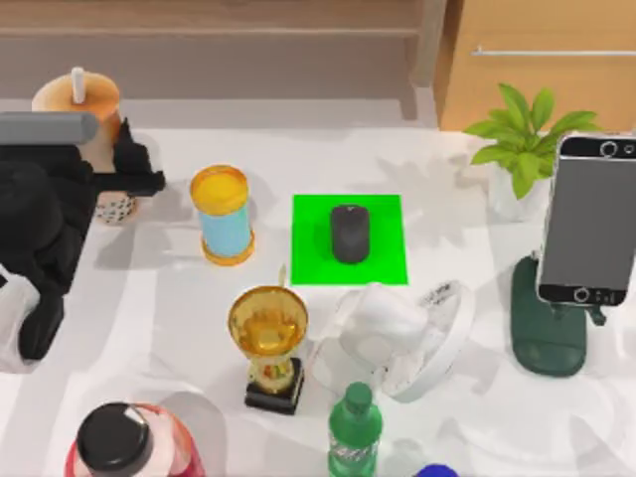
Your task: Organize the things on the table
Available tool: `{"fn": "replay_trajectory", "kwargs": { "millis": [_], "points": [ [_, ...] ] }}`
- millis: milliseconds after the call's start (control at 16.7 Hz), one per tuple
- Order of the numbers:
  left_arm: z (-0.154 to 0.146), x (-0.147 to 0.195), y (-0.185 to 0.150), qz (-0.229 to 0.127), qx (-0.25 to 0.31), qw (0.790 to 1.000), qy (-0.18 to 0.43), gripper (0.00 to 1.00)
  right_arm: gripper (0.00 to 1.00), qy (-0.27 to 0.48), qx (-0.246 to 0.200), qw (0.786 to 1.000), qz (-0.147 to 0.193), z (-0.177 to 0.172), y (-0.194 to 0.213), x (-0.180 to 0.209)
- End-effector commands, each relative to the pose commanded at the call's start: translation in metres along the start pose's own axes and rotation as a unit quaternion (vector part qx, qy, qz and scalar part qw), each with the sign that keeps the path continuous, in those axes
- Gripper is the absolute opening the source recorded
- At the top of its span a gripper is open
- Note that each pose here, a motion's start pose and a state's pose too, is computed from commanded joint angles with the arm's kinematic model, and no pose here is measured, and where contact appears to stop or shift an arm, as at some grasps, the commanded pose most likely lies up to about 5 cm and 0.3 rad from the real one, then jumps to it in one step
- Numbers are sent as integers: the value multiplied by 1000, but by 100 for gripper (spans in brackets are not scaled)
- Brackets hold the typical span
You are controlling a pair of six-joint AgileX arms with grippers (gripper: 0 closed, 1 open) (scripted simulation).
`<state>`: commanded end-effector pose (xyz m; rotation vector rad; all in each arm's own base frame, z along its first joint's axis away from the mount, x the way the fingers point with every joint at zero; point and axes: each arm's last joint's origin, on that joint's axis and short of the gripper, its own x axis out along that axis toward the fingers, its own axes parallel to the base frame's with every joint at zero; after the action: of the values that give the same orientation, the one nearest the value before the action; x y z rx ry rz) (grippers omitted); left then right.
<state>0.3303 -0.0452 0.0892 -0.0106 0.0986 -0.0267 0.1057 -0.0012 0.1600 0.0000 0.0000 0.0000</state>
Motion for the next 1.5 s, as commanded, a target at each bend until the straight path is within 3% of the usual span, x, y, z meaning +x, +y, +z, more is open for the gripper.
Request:
{"fn": "replay_trajectory", "kwargs": {
  "millis": [1080,1500],
  "points": [
    [9,-1,0,0,2,1000,2,0,100,0,0,1000,0,0,0,0],
    [85,7,-27,-36,-15,994,-104,0,100,0,0,1000,0,0,0,0]
  ]
}}
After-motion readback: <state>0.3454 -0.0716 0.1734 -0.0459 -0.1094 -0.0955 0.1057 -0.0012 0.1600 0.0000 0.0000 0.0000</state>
